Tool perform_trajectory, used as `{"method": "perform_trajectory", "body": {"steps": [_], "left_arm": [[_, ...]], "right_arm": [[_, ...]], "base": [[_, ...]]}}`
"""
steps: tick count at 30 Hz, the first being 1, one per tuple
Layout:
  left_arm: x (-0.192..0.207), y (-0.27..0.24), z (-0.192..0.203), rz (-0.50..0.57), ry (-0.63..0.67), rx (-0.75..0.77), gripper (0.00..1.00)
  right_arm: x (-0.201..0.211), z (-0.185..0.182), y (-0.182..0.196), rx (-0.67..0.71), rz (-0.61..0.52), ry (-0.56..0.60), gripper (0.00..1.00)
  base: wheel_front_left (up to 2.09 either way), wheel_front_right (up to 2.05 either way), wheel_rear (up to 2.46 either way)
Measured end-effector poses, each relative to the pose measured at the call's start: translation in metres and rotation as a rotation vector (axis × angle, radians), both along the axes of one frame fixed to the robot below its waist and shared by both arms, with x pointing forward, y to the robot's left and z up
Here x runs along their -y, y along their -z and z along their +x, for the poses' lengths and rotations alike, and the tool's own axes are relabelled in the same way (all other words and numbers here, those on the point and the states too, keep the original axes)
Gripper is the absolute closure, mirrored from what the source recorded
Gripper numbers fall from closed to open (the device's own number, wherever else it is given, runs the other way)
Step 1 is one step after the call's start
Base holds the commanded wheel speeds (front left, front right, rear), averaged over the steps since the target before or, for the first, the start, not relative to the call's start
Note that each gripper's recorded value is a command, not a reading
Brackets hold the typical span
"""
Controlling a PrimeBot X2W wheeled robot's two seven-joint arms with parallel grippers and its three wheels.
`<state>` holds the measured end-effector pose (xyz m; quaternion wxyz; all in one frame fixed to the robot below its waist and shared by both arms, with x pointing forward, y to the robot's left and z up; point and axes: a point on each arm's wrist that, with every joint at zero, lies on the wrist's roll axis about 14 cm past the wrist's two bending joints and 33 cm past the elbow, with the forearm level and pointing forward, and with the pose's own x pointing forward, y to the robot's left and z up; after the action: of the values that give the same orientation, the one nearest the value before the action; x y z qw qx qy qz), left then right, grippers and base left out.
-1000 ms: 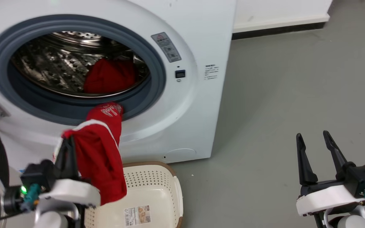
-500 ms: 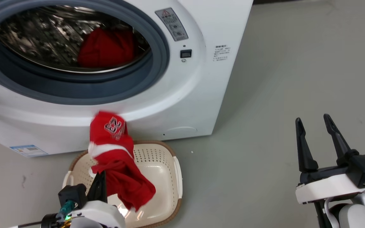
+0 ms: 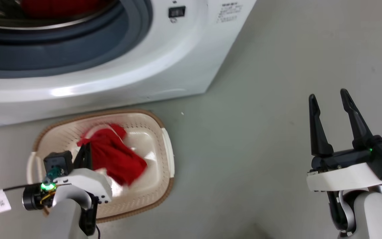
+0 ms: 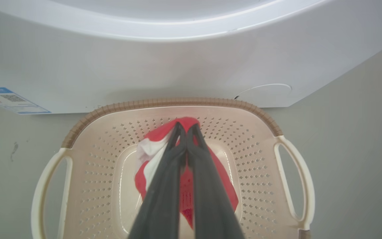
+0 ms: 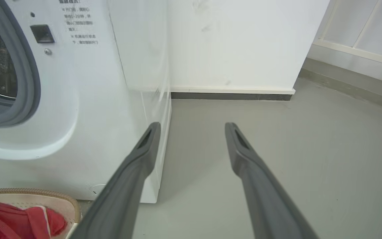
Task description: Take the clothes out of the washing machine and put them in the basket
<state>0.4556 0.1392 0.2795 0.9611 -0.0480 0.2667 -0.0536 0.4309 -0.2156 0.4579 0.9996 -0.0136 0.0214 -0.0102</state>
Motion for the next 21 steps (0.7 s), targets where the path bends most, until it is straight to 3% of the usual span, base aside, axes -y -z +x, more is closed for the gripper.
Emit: {"method": "perform_trajectory", "body": {"steps": [7,21], "left_arm": [[0.016,0.06,-0.004,0.024,0.088,-0.162,1.0],[0.021,0.143,-0.029,0.043,0.091,-0.434,1.0]], "right_arm": [[0.011,0.001,0.025,-0.058,-0.006,0.029,0.0],[0.019,0.005,0.067,-0.16,-0.027,0.044,0.0]], "base": [[0.0,0.0,0.0],[0.0,0.0,0.0]]}}
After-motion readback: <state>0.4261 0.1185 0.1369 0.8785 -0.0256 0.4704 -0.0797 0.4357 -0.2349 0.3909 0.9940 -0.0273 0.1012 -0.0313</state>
